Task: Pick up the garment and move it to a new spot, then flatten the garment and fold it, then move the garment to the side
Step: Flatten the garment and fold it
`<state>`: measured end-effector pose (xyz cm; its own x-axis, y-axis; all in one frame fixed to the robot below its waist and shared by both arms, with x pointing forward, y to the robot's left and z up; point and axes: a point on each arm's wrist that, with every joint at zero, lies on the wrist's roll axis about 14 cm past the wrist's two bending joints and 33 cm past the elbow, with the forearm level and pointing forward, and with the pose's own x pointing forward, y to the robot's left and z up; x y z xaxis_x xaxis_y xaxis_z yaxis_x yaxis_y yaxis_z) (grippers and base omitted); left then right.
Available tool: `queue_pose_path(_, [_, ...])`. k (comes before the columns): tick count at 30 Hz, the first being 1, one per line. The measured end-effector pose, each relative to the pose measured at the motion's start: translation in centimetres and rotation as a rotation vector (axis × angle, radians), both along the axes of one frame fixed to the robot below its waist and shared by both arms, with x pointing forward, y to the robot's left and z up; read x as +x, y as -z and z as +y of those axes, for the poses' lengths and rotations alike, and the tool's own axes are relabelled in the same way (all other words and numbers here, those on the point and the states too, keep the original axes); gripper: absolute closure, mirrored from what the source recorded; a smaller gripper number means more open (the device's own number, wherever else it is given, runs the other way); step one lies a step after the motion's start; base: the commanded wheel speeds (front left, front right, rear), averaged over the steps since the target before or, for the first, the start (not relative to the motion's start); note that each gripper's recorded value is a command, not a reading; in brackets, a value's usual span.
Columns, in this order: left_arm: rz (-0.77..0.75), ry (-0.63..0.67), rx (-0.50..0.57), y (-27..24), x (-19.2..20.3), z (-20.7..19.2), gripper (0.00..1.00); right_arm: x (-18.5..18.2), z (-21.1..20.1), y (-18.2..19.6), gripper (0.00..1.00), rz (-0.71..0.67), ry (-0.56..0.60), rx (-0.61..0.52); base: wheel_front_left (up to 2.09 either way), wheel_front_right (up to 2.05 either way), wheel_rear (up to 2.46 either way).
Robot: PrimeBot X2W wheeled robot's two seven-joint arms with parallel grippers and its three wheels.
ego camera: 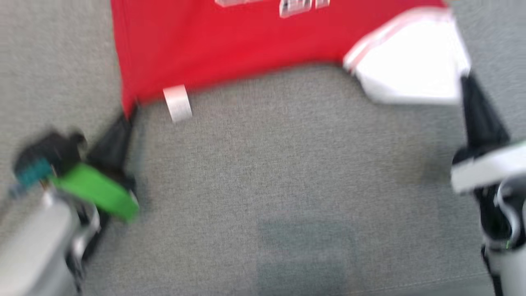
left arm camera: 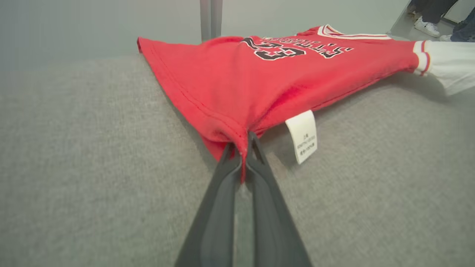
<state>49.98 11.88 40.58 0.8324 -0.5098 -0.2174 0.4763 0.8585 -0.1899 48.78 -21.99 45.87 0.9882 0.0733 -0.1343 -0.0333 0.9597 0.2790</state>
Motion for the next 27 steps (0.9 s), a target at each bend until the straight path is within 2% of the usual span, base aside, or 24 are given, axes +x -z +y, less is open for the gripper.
queue_pose_path(3, [0.077,-0.033,-0.027,0.6,-5.5,-0.2,1.00,-4.5,0.0,0.7,1.00,0.061,0.017,0.016,0.00,0.00,0.00])
queue_pose_path(8, [0.128,-0.076,-0.069,-0.2,-12.2,-1.3,1.00,-11.3,0.5,2.1,1.00,0.144,0.011,0.004,0.00,0.00,0.00])
queue_pose_path(13, [0.151,-0.160,-0.126,-1.3,-16.7,-1.7,1.00,-17.2,1.0,3.0,1.00,0.205,0.020,0.027,0.00,0.00,0.00])
queue_pose_path(17, [0.139,-0.204,-0.178,-2.5,-18.0,-1.9,1.00,-18.8,0.9,2.5,1.00,0.193,0.026,0.032,0.00,0.00,0.00])
queue_pose_path(21, [0.116,-0.208,-0.204,-3.6,-18.5,-2.0,1.00,-18.2,0.1,0.4,1.00,0.119,0.044,0.026,0.00,0.00,0.00])
queue_pose_path(27, [0.127,-0.207,-0.209,-4.1,-16.0,-1.0,1.00,-13.4,-0.8,-2.9,1.00,0.002,0.035,0.000,0.00,0.00,0.00])
